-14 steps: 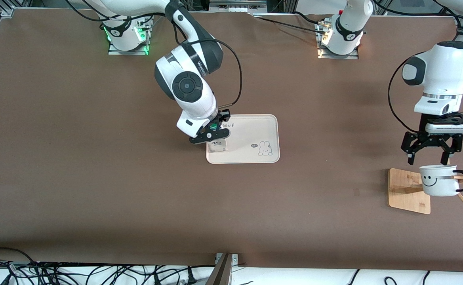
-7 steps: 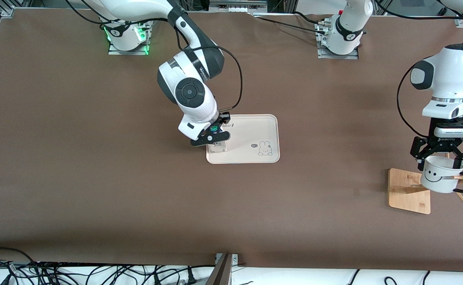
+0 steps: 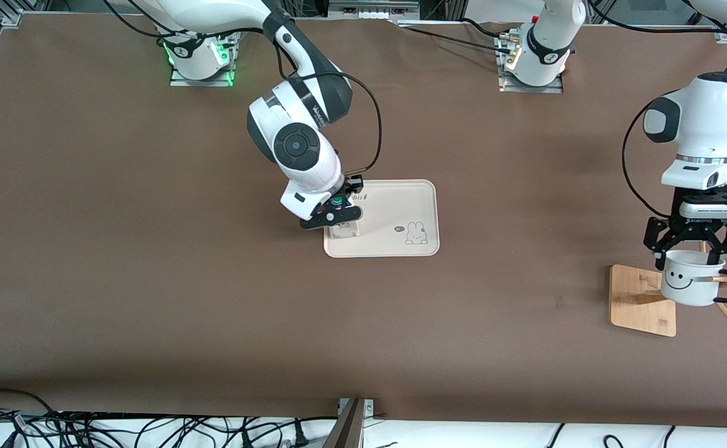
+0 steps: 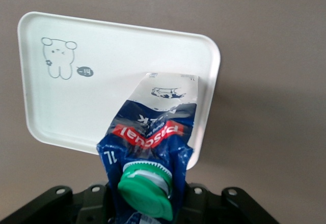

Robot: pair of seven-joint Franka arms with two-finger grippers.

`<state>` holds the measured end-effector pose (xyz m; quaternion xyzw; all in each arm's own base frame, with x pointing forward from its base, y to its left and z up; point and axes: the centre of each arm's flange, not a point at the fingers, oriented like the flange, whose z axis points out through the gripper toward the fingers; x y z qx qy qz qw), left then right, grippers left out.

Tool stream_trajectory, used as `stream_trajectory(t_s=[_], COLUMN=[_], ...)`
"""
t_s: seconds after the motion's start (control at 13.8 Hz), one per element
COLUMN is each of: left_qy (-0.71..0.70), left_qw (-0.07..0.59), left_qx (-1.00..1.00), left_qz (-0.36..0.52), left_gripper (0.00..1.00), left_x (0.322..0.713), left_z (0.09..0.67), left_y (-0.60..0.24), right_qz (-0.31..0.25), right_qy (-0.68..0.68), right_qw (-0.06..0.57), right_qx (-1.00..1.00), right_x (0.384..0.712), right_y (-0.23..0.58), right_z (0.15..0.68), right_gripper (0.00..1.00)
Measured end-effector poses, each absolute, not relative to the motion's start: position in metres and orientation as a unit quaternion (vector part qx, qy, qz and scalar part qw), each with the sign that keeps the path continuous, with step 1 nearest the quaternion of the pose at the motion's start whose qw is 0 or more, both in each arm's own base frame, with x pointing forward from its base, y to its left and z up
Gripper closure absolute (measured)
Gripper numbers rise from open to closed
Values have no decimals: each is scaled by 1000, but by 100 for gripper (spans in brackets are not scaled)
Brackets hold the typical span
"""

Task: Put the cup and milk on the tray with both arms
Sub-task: 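Lower the carton onto the tray with the right gripper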

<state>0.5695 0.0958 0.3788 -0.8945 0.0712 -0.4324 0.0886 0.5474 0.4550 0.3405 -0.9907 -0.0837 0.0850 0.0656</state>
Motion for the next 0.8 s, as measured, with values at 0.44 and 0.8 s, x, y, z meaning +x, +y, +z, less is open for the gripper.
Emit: stream_trajectory(t_s=[0.44, 0.8], left_qy=[76, 76], left_qw=[82, 81], left_qx=[-899, -900], left_qz=[-424, -421], left_gripper=[84, 93], left_x=[568, 567], left_z=[369, 365], left_y=[88, 88], right_qz=[90, 88], right_qy=[-80, -80], right_qw=[66, 68], right_qx=[-991, -991], right_x=[548, 549], right_y=[454, 452], right_z=[336, 350], right_gripper=[63, 17])
